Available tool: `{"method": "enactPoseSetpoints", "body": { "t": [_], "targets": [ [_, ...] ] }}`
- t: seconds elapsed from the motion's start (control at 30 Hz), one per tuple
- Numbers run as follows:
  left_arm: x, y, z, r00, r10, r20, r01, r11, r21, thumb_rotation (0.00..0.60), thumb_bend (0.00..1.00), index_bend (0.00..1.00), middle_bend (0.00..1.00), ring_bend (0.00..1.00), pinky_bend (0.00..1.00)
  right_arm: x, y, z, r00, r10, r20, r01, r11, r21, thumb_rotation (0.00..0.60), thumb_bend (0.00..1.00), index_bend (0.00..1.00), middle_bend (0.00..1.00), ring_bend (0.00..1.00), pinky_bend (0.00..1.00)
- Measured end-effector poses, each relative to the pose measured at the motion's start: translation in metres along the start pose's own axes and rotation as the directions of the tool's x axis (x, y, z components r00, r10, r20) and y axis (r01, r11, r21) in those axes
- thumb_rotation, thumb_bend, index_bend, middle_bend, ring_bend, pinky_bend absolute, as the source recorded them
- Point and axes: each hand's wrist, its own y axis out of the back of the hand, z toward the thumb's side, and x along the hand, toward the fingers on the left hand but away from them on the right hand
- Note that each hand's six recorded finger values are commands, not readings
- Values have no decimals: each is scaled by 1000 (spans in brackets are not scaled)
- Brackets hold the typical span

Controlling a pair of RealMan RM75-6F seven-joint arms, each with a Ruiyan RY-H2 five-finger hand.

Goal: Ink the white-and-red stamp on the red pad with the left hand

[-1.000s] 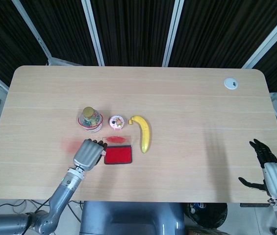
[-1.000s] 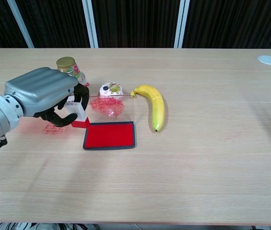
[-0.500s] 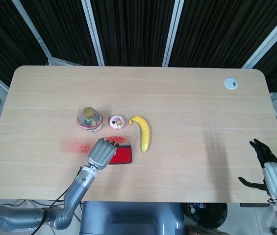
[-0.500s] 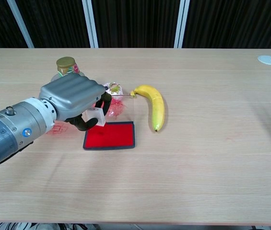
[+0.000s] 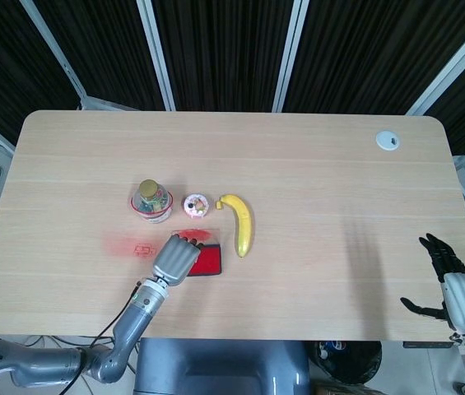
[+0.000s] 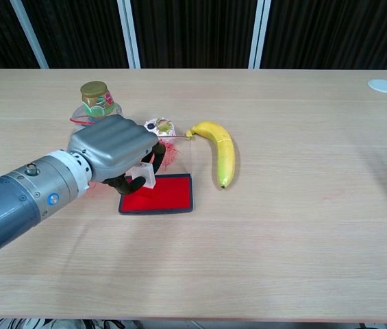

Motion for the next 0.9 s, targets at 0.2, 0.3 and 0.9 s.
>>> {"method": "enactPoseSetpoints", "body": {
  "t": [0.2,0.3,0.9],
  "targets": [
    [2,-4,1,1000,-4,2,4,1000,9,600,559,689,722,563,622,0,0,0,1000,2,1,-2,1000,-1,600,119,0,0,0,177],
    [2,-8,2,1000,-13,6,12,1000,16,600,559,690,724,564,622,0,0,0,1000,2,1,-2,1000,-2,600,119,0,0,0,177],
    [-1,-22,4,999,-52,15,51,998,33,600,559,699,730,574,629,0,0,0,1000,2,2,-2,1000,-3,600,120,0,0,0,177]
  ]
}}
